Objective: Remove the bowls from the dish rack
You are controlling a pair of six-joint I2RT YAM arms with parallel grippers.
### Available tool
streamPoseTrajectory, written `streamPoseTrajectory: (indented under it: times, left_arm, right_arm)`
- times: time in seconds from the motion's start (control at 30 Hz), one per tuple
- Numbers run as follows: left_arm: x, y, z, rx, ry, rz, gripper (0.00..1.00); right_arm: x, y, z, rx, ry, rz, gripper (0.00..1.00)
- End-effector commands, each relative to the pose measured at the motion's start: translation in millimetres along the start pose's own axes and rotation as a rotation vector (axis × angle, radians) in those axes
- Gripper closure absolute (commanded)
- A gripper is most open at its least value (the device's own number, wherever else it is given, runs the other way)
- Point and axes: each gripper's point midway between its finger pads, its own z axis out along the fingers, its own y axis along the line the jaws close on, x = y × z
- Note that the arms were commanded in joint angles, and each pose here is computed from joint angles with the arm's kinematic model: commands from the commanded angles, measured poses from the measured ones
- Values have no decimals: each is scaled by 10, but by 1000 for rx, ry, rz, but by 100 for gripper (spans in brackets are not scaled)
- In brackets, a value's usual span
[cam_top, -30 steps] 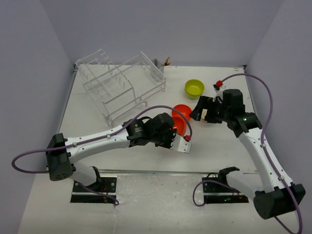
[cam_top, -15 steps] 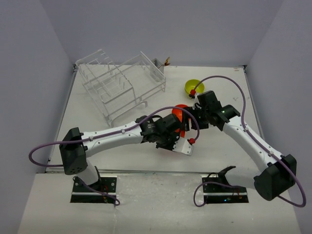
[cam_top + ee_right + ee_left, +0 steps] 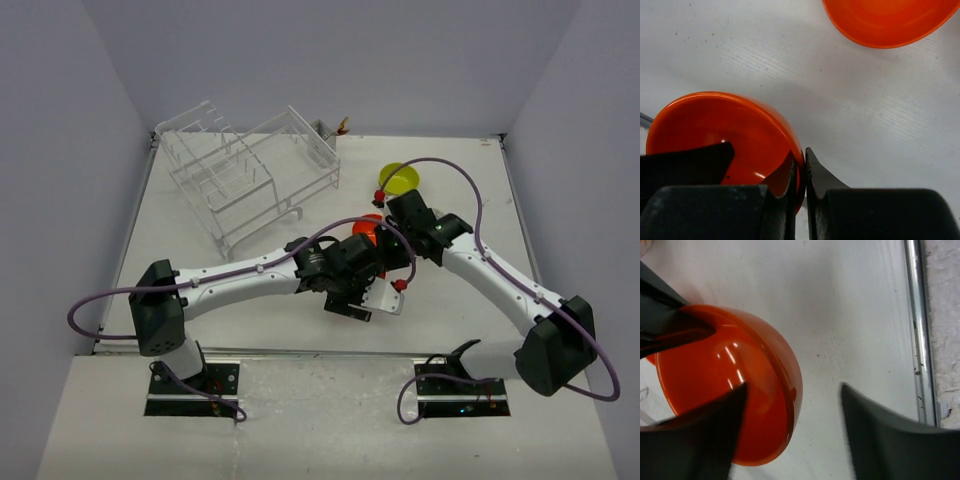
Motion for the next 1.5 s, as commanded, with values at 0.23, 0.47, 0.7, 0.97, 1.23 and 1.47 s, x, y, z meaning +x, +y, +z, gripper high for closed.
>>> streamPoseTrajectory:
  times: [0.23,0.47,0.7,0.97,1.23,1.47]
  left_arm:
    - [268,513,-535,-377,25,-418,0]
    - [679,924,-1520,-883,-115,-941,0]
    - [1025,851,-2600,-1179,-518,-1257,0]
    - [1252,615,-2961,-1307,-593,-1319,0]
    - [1386,591,-2888,-1355,-559,-1336,0]
    - [1705,687,-2931,-1422,-522,-1423,0]
  right_arm:
    - [-926,-750,-112,186,-374,292,100]
    - [-1265,-951,38,241,-441,348,100]
    - [-1229,-1032,478,246,-346,363,100]
    - [-1196,-1043,591,237,-338,370,97]
    - [-1229,-965,433,208,-363,344,57]
    - [-1232,-966,-625,247,-573,353,17]
